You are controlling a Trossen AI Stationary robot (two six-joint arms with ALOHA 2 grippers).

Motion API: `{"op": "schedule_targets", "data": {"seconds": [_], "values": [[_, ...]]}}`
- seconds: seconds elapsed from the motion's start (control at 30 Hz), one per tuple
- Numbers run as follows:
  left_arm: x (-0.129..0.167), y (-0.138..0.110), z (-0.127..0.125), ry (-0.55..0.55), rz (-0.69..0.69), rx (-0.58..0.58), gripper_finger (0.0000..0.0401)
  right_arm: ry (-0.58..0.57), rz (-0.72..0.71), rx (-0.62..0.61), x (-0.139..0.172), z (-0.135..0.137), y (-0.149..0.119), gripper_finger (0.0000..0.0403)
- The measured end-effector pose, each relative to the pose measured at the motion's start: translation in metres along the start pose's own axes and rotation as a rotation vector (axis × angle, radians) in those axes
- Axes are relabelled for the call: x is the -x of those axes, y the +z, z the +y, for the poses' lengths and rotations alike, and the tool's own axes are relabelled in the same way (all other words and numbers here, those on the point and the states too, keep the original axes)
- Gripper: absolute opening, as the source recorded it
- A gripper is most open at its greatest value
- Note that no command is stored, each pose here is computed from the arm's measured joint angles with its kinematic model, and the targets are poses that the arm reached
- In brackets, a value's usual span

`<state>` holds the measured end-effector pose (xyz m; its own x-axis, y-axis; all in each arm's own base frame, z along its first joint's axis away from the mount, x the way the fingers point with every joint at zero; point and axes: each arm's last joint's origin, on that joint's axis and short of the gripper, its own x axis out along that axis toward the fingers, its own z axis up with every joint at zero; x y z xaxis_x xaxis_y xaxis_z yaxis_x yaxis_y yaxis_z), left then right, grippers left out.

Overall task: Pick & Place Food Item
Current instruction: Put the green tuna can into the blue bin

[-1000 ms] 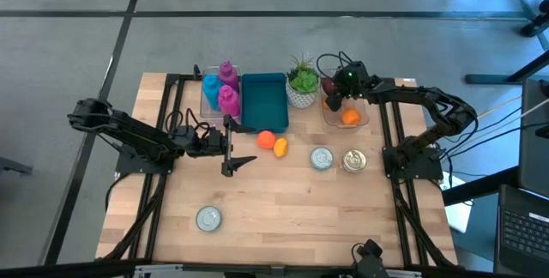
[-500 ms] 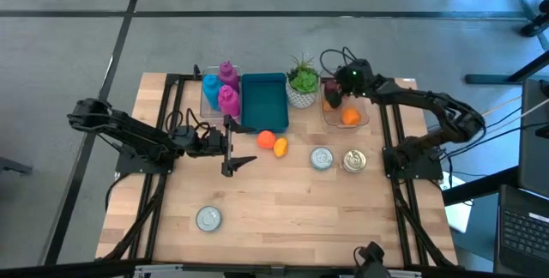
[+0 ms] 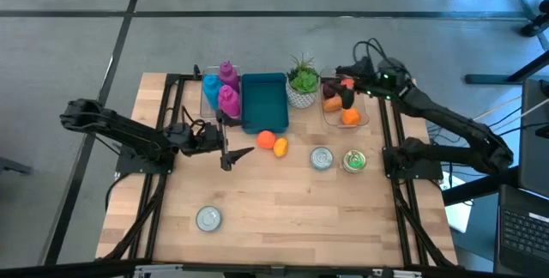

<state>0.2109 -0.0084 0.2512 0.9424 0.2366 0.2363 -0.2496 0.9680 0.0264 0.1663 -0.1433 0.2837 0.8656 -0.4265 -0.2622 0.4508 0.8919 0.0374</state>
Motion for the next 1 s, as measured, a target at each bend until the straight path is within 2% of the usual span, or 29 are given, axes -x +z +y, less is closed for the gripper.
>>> {"op": "schedule_targets", "data": {"seconds": [0.13,0.37,0.57,0.7,0.83,1.0], "values": [[0.005,0.007,0.002,-0.025,-0.01,0.0,0.0393,0.043,-0.121,0.009,0.021,0.015,0.002,0.0327],[0.011,0.012,0.004,-0.029,0.008,0.027,0.0393,0.165,-0.294,-0.051,0.047,0.034,-0.028,0.0327],[0.012,0.013,0.005,-0.027,0.02,0.048,0.0393,0.387,-0.284,-0.061,0.054,0.051,-0.042,0.0326],[0.012,0.013,0.005,-0.027,0.015,0.062,0.0393,0.468,-0.228,-0.078,0.047,0.062,-0.049,0.0326],[0.012,0.015,0.006,-0.016,-0.005,0.065,0.0393,0.441,-0.192,-0.082,0.037,0.07,-0.055,0.0326],[0.011,0.016,0.009,0.001,-0.015,0.051,0.0393,0.331,-0.205,-0.079,0.022,0.073,-0.056,0.0326]]}}
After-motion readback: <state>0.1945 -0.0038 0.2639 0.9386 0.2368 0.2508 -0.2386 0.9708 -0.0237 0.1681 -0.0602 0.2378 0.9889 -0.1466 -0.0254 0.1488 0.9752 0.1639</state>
